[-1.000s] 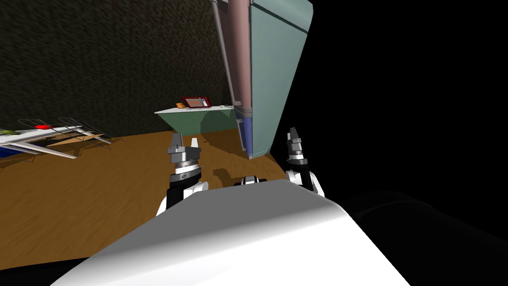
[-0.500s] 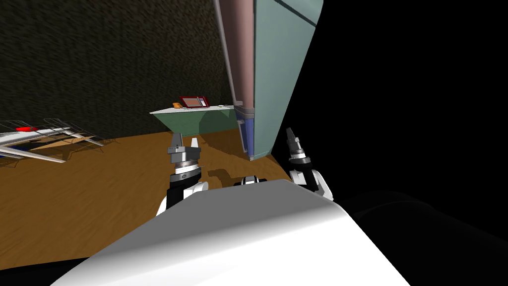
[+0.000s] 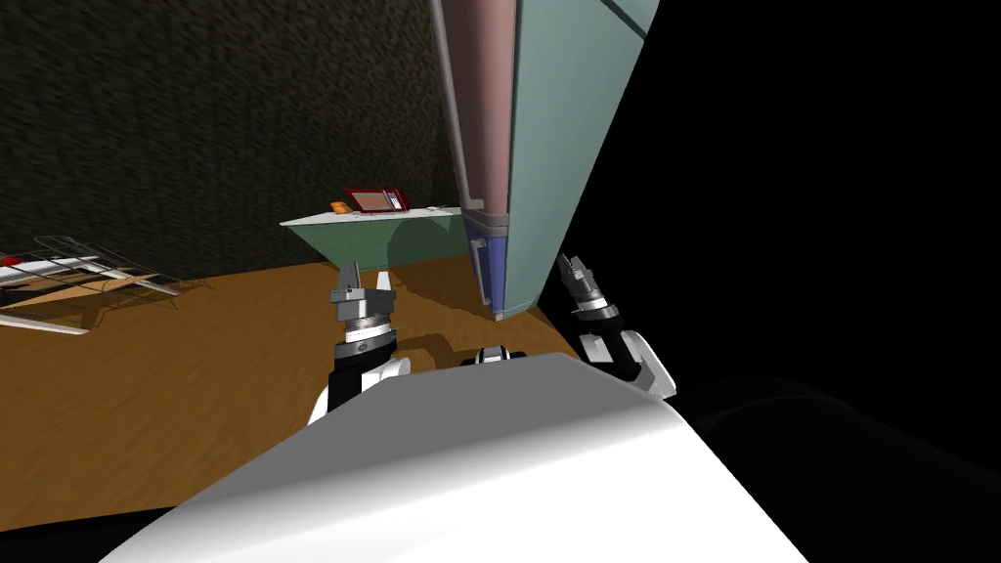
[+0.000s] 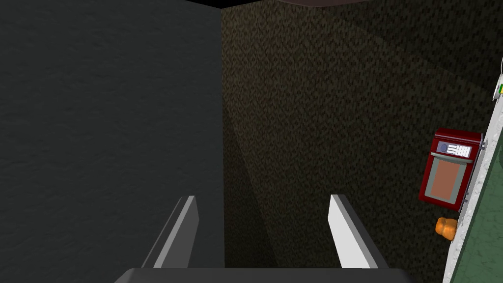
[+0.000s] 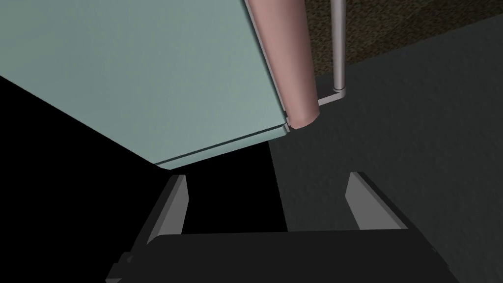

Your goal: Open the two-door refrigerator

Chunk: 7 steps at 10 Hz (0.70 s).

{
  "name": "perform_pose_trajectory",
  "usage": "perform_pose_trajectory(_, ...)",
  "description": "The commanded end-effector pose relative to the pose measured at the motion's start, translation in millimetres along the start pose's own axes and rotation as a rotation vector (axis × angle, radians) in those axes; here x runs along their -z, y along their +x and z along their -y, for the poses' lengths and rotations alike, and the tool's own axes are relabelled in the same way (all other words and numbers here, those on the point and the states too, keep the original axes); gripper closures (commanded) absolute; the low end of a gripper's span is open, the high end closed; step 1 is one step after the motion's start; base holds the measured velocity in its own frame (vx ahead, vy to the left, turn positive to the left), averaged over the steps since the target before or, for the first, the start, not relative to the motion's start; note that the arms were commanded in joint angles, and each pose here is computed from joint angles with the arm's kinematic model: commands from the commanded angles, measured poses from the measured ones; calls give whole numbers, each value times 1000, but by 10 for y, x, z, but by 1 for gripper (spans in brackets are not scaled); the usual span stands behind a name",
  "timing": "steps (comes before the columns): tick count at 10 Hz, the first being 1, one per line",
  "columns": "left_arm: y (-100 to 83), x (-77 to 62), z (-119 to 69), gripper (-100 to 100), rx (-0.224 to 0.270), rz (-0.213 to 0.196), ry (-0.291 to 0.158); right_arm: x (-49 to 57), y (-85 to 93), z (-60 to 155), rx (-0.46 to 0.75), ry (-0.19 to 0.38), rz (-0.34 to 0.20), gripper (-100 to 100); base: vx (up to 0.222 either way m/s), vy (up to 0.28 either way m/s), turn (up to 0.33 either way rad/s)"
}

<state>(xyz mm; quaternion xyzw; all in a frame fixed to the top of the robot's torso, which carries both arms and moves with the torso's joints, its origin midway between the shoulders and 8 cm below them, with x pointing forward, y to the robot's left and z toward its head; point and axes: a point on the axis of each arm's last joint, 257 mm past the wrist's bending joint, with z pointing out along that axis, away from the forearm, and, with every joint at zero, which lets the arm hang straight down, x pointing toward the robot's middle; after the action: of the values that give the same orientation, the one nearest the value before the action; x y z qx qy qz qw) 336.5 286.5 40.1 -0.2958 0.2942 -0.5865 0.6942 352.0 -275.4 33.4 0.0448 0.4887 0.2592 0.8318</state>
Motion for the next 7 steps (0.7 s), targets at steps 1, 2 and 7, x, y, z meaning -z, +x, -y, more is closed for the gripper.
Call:
perform_pose_trajectory(1, 0, 0, 0, 0, 0, 0, 0, -27, 19, 40, 183, -11, -58, -100, 147, 147, -57)
perform_pose_trajectory(2, 0, 0, 0, 0, 0, 0, 0, -37, 26, 61, 256, -17, -80, -100, 166, 113, -59)
perform_pose_trajectory(7, 0, 0, 0, 0, 0, 0, 0, -83, 44, 256, 635, -42, -186, -100, 175, 143, -57)
